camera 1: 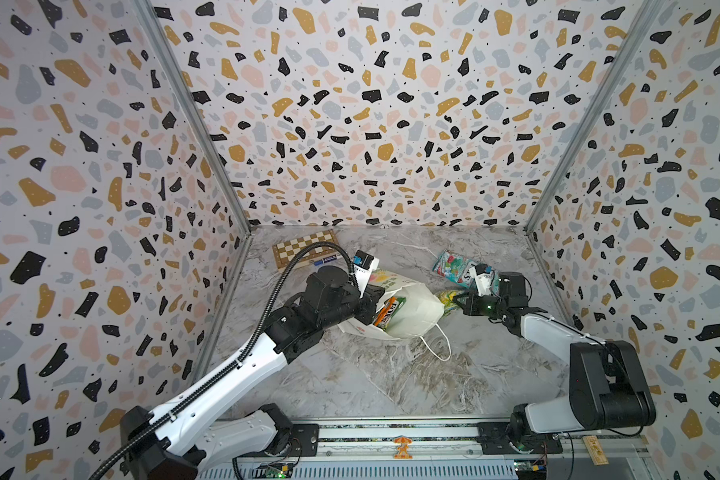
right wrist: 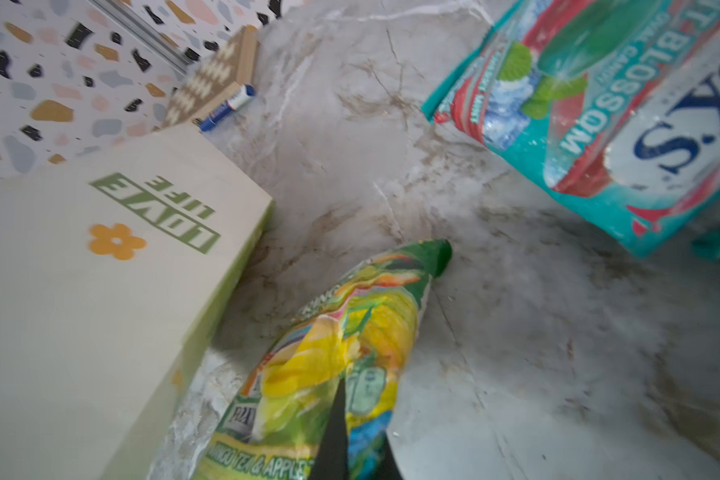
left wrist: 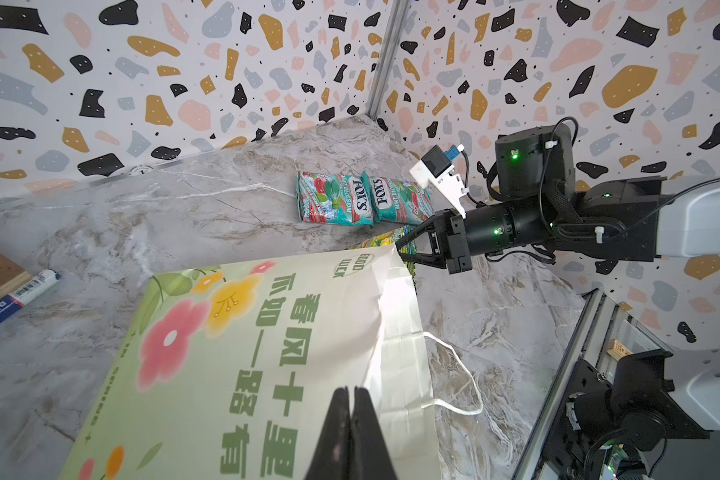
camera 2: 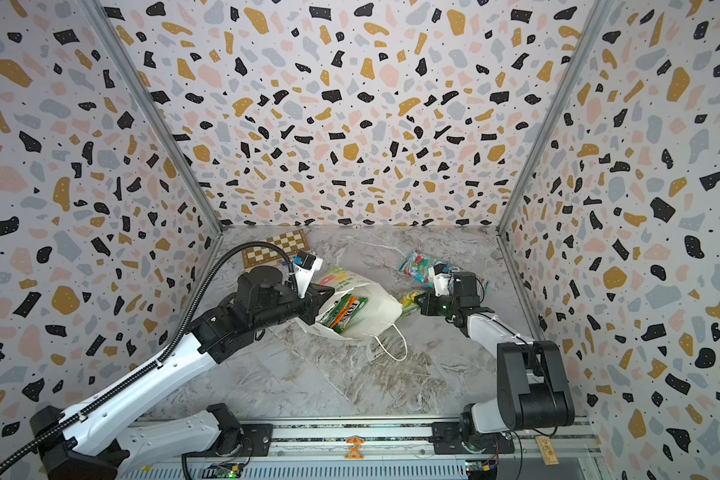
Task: Take the snacks out of the paper bag
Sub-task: 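Lower the green Spring Tea packet beside the teal packets and open the right gripper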
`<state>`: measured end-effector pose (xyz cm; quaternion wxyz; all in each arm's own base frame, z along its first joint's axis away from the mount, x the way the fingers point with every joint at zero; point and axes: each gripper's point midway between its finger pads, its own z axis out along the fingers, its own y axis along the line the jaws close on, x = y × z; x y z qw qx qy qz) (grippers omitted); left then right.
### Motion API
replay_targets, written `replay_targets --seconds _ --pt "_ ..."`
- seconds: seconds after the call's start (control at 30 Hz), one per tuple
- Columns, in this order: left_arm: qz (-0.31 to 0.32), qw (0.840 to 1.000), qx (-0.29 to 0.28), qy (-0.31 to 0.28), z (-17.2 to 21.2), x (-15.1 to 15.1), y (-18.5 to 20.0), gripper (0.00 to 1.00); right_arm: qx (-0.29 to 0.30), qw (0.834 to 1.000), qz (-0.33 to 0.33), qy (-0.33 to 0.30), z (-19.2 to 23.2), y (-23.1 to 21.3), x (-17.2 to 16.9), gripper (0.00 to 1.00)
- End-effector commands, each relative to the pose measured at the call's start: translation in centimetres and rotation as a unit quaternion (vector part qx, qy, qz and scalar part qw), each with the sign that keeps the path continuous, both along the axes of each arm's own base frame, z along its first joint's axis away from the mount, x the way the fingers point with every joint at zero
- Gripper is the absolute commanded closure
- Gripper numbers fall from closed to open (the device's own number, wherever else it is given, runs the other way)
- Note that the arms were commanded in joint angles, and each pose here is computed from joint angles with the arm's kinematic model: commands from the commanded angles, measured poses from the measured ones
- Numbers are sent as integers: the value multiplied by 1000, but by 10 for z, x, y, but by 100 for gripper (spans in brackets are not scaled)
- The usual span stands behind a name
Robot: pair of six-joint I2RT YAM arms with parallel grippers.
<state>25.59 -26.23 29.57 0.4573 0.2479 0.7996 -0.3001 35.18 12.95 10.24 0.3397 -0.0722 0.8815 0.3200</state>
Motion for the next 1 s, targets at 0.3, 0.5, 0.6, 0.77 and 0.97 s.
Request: replay_targets --seconds 0.3,0.5,0.6,0.77,0.97 --pt "-15 1000 -11 -6 2 -3 -5 100 -99 993 -57 19 -26 -29 17 98" --pt "-19 1000 -13 -6 2 -3 -7 100 -97 993 -61 24 -32 -28 27 97" --pt "-21 1000 -12 -4 1 -3 -8 100 -91 994 -59 24 -34 -25 32 96" --pt "-23 1000 -15 -6 3 -3 -9 100 -88 994 -59 27 -39 -22 40 83" --pt "-29 999 -29 -7 8 -6 -11 100 -104 991 -88 17 -33 -31 45 54"
